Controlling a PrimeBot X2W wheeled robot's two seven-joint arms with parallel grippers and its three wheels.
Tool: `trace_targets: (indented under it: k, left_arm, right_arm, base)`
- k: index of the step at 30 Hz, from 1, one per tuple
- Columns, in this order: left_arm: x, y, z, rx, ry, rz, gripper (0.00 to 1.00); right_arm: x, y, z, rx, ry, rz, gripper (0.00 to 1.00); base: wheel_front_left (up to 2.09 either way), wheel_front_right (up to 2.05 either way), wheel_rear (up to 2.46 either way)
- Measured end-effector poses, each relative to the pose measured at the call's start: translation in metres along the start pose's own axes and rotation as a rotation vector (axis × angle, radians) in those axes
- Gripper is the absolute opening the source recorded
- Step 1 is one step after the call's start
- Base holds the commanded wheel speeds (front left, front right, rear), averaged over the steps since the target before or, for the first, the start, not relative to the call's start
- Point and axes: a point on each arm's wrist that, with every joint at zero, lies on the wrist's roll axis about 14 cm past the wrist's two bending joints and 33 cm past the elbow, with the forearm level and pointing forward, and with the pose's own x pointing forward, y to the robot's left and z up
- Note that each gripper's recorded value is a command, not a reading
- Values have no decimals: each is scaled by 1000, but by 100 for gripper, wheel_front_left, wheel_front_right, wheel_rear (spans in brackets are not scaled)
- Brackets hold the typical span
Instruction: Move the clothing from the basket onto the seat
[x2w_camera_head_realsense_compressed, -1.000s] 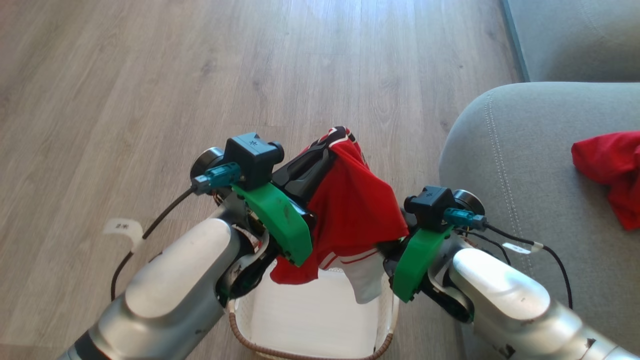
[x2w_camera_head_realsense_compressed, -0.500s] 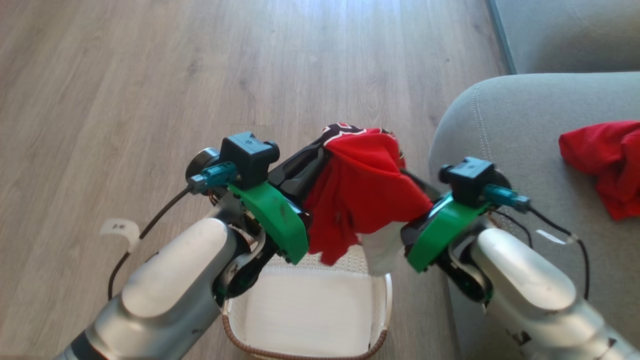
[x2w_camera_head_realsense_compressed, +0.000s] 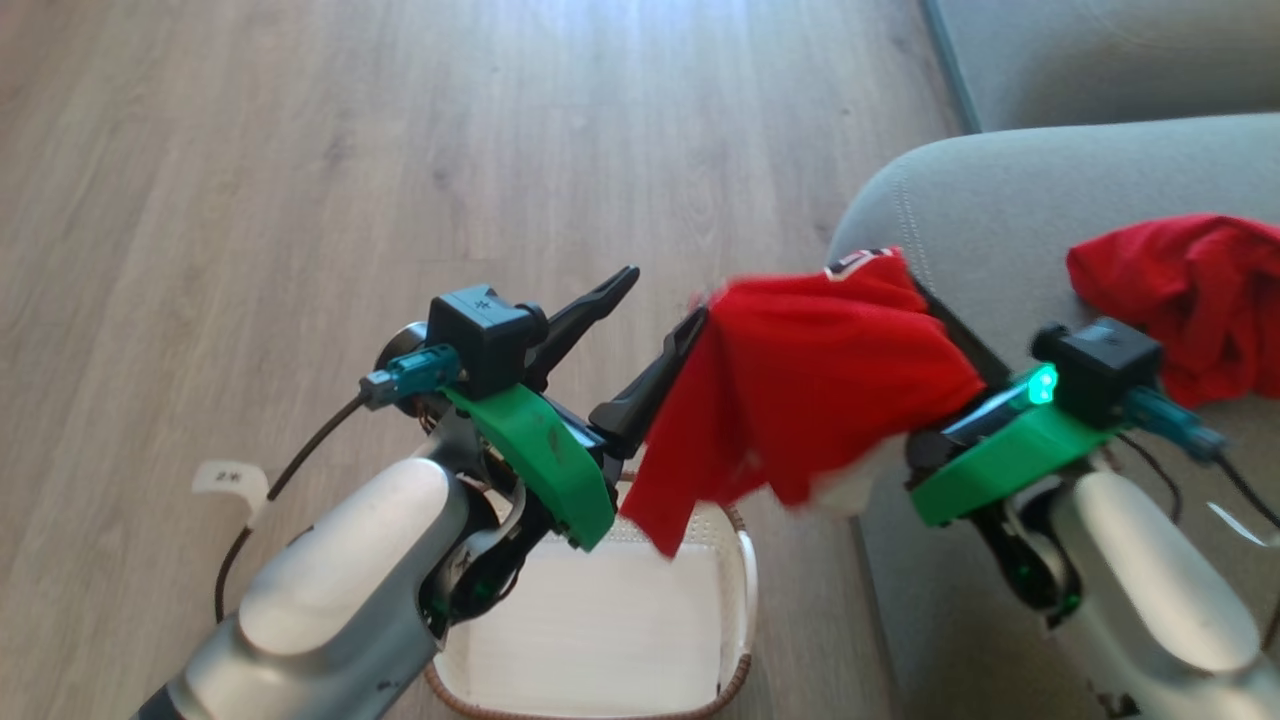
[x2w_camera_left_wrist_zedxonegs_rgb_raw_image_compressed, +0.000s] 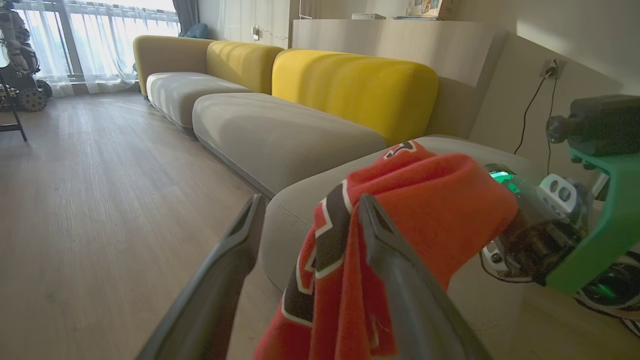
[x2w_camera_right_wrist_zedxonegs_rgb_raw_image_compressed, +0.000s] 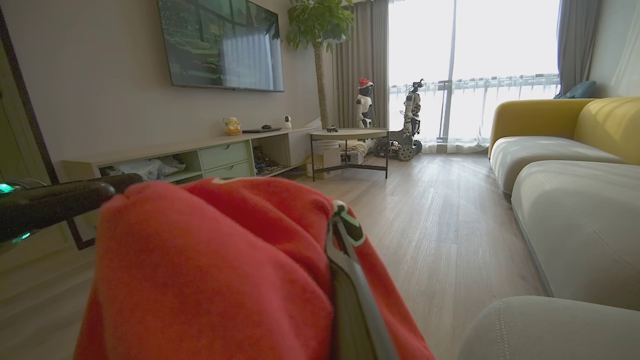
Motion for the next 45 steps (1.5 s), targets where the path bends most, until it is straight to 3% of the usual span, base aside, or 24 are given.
trace_targets:
  k: [8,14,27,45]
  left_arm:
    - [14,-22,-10,-3,24,-89,100]
    - [27,-44,-21,-14,49,-180,100]
    - [57,-84,-46,-46,91,-347,100]
    - [77,-115,-69,-89,126,-470,100]
  right_arm:
    - [-33,-54,30,-45,-81,-179,0]
    - [-59,-76,49,-73,-125,-265,0]
    - [-107,-105,104,-171,-227,-405,0]
    - [-151,-120,122,-251,-218,-548,0]
  base:
    - [0,0,0]
    - [0,0,0]
    - [0,0,0]
    - [0,0,0]
